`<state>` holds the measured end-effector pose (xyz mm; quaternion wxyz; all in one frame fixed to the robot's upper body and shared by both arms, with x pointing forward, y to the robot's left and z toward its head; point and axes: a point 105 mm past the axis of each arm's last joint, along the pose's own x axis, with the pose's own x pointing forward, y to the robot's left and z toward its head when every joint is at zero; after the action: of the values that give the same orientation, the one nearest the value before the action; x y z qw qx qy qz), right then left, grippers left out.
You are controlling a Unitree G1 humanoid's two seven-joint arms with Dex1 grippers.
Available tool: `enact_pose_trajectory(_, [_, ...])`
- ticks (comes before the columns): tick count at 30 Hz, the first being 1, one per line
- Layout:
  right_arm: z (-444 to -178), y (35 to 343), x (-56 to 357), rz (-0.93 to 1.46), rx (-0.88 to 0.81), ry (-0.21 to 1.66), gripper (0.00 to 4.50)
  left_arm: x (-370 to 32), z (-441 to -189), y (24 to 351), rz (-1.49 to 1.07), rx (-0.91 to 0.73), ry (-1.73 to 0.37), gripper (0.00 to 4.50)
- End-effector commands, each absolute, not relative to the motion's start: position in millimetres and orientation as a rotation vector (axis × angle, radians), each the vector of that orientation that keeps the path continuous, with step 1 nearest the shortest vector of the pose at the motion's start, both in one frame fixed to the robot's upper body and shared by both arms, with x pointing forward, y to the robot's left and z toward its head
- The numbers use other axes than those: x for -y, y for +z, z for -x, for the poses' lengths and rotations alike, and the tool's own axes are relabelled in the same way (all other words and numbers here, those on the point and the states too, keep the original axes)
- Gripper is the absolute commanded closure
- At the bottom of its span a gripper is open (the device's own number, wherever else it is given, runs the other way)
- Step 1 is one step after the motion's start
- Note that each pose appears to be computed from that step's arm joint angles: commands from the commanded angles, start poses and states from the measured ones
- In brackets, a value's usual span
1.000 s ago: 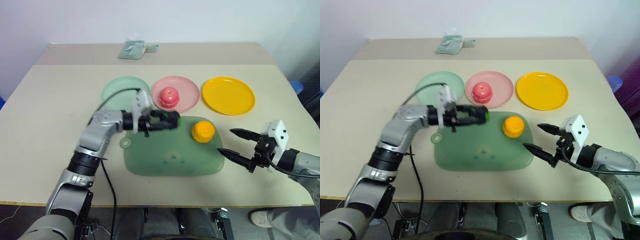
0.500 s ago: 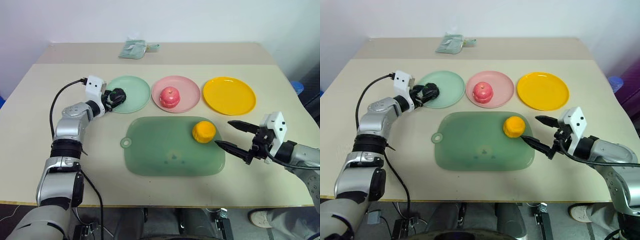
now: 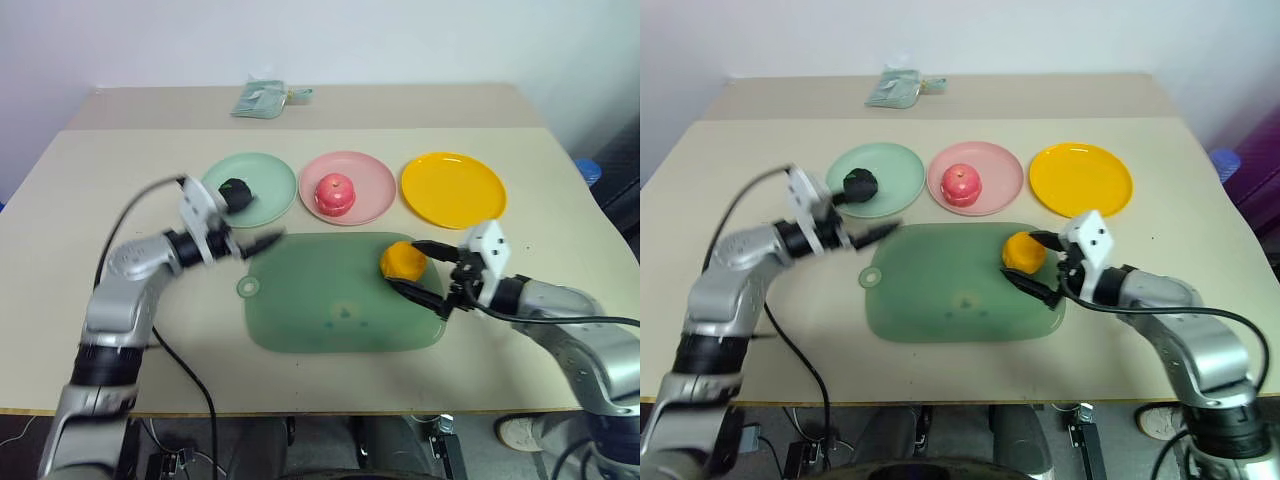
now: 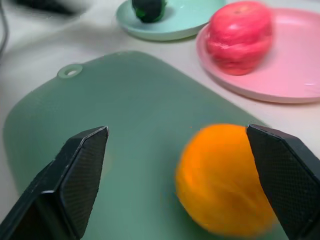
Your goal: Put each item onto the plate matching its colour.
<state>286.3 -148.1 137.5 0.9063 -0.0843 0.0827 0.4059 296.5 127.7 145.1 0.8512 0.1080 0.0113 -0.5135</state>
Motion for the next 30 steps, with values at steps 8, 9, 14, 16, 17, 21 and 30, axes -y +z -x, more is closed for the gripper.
enact_pose_trajectory(8, [-310.5,118.7,166.8,0.284,-0.127,0.734,0.0,-112.2,-255.2,136.3,-0.181,-0.065,-1.146,0.02])
enact_pose_trajectory(9, [-311.7,117.3,167.7,0.291,-0.125,0.728,0.0,-112.4,-255.5,137.0,-0.178,-0.062,-1.14,0.02])
enact_pose_trajectory(14, [-318.8,114.1,174.4,0.324,-0.116,0.685,0.0,-113.1,-256.5,138.9,-0.172,-0.056,-1.131,0.02])
enact_pose_trajectory(16, [-320.4,118.9,175.0,0.305,-0.097,0.678,0.54,-113.5,-257.4,139.1,-0.173,-0.055,-1.129,0.0])
enact_pose_trajectory(17, [-321.4,124.0,175.2,0.296,-0.078,0.673,0.89,-113.7,-258.4,139.4,-0.174,-0.053,-1.124,0.0])
enact_pose_trajectory(21, [-329.3,144.5,176.4,0.27,-0.002,0.641,1.93,-119.5,-263.7,141.9,-0.166,-0.04,-1.077,0.0])
enact_pose_trajectory(30, [-428.1,181.0,226.6,0.249,0.001,0.2,1.93,-150.3,-273.0,149.5,-0.131,-0.018,-0.893,0.0])
